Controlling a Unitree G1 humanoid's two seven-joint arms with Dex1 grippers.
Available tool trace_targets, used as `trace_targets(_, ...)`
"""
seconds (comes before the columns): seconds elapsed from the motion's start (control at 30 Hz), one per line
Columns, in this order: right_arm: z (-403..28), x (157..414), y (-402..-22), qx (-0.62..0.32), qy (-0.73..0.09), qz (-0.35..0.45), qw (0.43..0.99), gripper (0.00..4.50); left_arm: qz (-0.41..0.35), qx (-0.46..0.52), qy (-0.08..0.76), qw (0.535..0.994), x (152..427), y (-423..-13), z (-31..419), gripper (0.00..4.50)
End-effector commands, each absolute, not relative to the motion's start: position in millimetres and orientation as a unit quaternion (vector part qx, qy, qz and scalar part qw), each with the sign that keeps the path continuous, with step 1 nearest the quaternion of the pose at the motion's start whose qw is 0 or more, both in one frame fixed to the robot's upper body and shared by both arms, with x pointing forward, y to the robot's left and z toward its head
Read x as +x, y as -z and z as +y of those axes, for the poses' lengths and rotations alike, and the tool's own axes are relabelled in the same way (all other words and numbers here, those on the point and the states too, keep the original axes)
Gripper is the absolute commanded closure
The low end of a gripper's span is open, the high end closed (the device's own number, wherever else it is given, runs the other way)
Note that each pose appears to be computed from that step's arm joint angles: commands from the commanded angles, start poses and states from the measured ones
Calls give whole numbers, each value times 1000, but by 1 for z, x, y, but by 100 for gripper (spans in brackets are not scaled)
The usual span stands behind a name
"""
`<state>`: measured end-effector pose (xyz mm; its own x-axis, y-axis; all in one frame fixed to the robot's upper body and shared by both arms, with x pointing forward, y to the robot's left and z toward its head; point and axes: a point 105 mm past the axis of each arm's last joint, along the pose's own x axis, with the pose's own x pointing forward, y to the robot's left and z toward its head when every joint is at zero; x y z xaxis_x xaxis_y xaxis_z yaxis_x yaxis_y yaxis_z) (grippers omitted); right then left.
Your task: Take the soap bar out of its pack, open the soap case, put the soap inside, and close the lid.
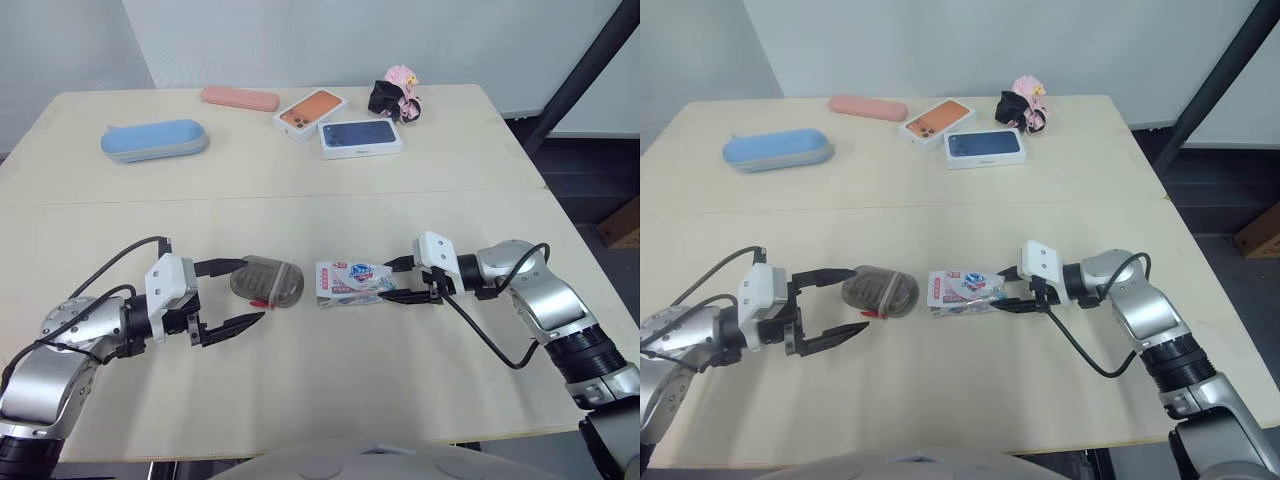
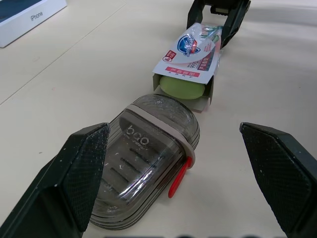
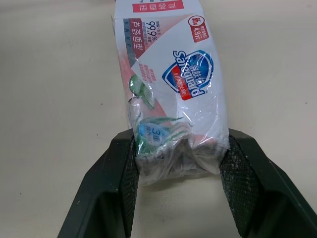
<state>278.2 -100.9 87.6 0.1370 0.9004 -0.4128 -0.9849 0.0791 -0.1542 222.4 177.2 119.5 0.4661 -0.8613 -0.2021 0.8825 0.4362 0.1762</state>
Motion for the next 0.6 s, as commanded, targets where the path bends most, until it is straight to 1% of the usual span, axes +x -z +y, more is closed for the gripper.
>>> trace_targets(0.03, -105, 281, -94, -214, -642, 93, 730, 213, 32, 134, 513, 847, 222, -122, 176, 0)
trace_targets(0.17, -108, 287, -106, -226, -635, 84, 734, 213, 34, 135, 511, 848, 222, -121, 177, 0)
trace_targets(0.27, -110, 295, -123, -254, -630, 66, 731, 213, 35, 137, 508, 850, 224, -121, 179, 0)
trace_targets(0.47, -114, 300, -145, -300, -635, 65, 709, 213, 35, 140, 509, 849, 227, -120, 179, 0)
trace_targets(0.6, -117, 300, -151, -323, -642, 76, 691, 213, 35, 141, 509, 848, 228, -120, 179, 0)
